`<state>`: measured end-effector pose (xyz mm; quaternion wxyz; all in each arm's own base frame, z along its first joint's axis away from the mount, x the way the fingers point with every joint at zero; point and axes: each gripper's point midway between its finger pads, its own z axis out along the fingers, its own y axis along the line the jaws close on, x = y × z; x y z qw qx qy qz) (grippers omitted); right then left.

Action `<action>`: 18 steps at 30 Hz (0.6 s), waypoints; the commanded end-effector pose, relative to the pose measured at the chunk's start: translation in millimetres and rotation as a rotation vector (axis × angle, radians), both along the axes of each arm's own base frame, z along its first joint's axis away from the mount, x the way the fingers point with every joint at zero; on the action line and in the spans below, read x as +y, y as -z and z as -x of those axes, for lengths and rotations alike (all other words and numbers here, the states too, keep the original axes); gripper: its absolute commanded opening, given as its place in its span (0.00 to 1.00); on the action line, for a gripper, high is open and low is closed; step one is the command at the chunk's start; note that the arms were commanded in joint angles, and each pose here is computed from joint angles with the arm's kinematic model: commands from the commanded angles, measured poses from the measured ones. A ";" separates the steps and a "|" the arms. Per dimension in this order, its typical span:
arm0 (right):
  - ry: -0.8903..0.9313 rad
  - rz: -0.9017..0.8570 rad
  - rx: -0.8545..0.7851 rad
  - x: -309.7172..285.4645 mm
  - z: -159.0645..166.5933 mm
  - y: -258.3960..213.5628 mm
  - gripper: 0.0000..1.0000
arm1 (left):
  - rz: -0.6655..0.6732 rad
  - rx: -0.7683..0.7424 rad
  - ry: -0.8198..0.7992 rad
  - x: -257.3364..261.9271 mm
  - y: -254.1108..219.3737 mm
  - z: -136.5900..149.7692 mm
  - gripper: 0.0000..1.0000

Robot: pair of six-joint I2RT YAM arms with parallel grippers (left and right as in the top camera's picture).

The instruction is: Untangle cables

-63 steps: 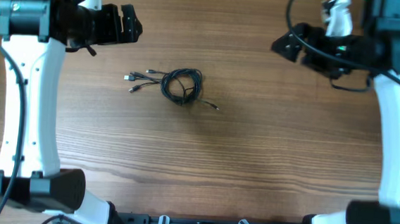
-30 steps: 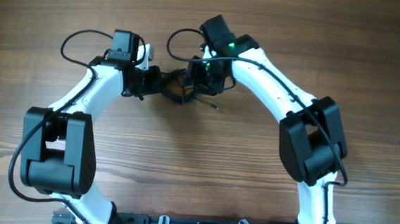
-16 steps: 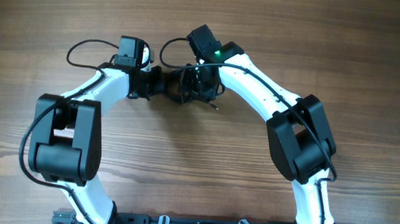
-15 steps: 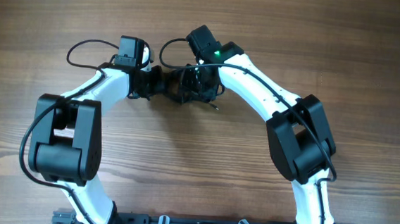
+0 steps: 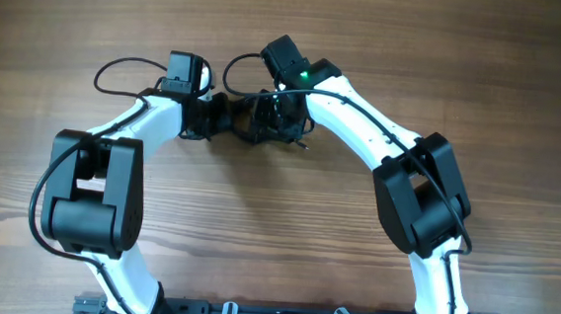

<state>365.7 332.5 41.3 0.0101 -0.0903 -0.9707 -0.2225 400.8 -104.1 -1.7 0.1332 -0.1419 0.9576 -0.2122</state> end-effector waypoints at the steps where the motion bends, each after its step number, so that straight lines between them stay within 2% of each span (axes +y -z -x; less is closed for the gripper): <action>1: -0.001 0.071 -0.035 2.5 3.2 20.5 0.45 | 0.030 0.051 0.064 -6.5 16.7 15.3 0.04; 3: -0.011 0.036 -0.072 14.1 0.1 21.7 0.42 | 0.135 0.029 0.104 -19.7 -0.2 15.6 0.04; 6: -0.048 -0.005 -0.126 23.9 -7.9 16.3 0.04 | 0.205 -0.018 0.106 -20.0 -25.6 10.3 0.04; 9: -0.178 -0.164 -0.089 34.9 0.9 -4.8 0.04 | 0.222 -0.074 0.081 -7.7 -52.5 4.8 0.04; 12: -0.292 -0.435 -0.073 38.3 3.6 -58.6 0.04 | 0.213 -0.102 0.052 4.8 -65.5 2.2 0.04; 13: -0.305 -0.526 -0.102 28.0 -3.4 -89.6 0.04 | 0.210 -0.100 0.042 8.4 -65.0 2.0 0.04; 18: -0.462 -0.731 -0.301 4.3 -2.5 -174.4 0.04 | 0.210 -0.064 0.037 9.0 -61.4 8.9 0.04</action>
